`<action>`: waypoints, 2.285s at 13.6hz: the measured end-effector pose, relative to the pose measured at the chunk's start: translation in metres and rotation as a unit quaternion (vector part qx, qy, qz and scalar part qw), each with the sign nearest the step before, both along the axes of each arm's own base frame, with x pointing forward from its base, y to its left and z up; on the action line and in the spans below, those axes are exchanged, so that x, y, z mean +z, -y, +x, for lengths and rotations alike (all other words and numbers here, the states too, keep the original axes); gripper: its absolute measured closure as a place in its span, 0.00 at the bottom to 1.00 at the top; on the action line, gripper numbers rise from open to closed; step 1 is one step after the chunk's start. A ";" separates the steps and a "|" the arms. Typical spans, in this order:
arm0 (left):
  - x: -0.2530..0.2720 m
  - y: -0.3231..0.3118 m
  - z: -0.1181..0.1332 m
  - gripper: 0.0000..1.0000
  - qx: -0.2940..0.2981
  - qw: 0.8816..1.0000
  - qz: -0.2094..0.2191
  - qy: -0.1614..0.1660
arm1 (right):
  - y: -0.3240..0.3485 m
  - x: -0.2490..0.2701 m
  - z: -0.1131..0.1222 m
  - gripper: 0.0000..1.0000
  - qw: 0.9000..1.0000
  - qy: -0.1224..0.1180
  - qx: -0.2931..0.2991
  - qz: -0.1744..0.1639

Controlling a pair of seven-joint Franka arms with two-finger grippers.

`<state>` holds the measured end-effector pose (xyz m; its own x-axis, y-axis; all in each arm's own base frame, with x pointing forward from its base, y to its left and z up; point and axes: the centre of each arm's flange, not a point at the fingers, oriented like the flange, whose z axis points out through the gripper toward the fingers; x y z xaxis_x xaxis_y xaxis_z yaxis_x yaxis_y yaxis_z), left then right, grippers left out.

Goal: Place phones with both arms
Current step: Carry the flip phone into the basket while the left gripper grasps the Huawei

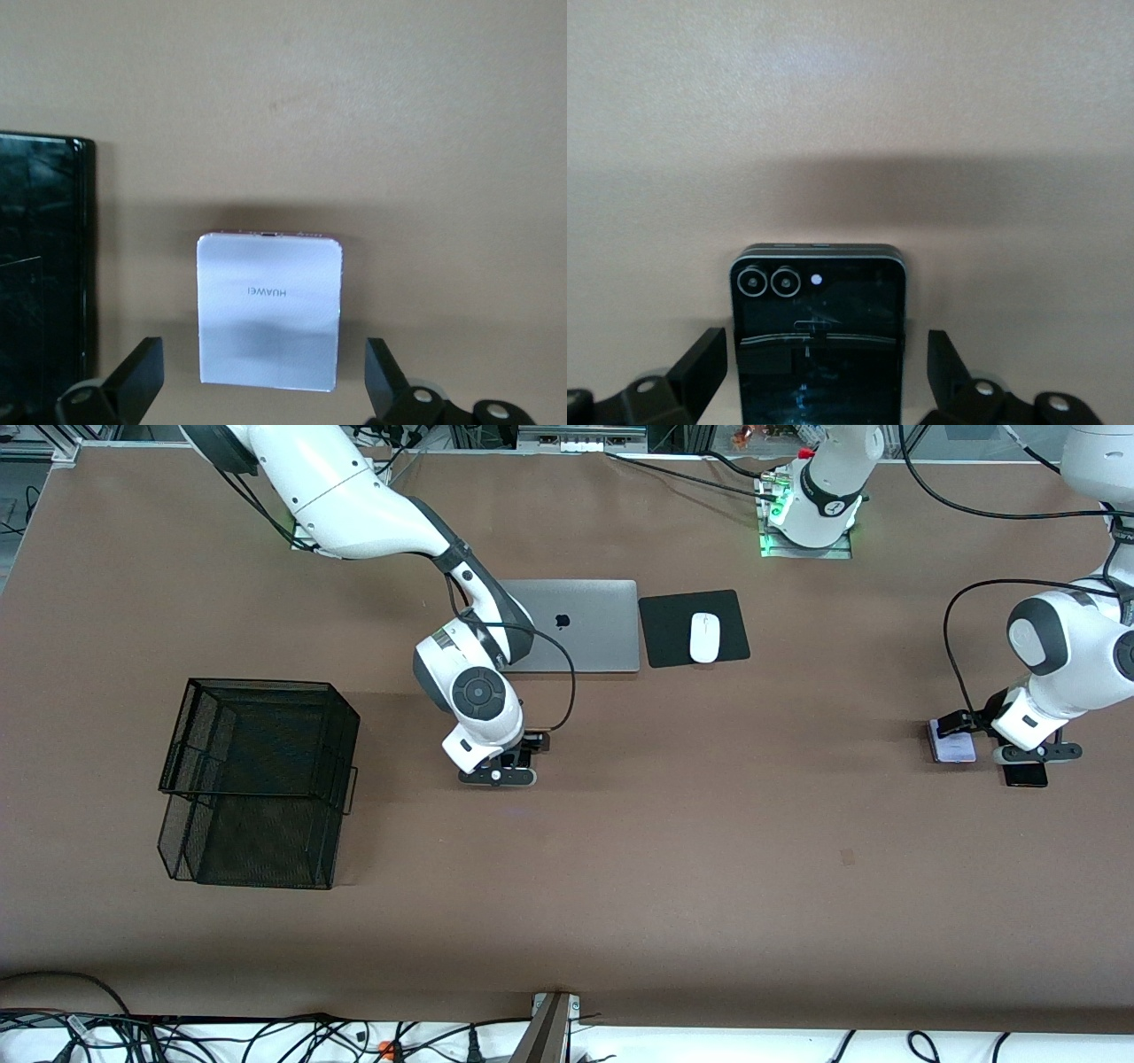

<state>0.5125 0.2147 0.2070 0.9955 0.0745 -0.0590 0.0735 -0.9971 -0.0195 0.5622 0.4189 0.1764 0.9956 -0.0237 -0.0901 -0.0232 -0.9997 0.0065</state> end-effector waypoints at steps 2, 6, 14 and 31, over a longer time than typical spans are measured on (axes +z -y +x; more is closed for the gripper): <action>-0.002 -0.002 -0.003 0.00 0.004 1.000 0.002 0.006 | -0.001 -0.005 -0.002 0.00 1.000 -0.003 0.002 -0.002; -0.006 0.000 -0.007 0.00 0.014 1.000 -0.001 0.015 | -0.003 -0.006 -0.003 0.21 1.000 -0.002 0.003 -0.001; -0.014 0.006 -0.007 0.00 0.014 1.000 -0.003 0.023 | 0.094 0.149 0.066 0.21 0.999 0.025 -0.036 -0.017; -0.035 0.001 -0.009 0.00 0.018 0.999 0.000 0.029 | 0.457 0.145 0.017 0.21 0.999 0.024 0.008 -0.043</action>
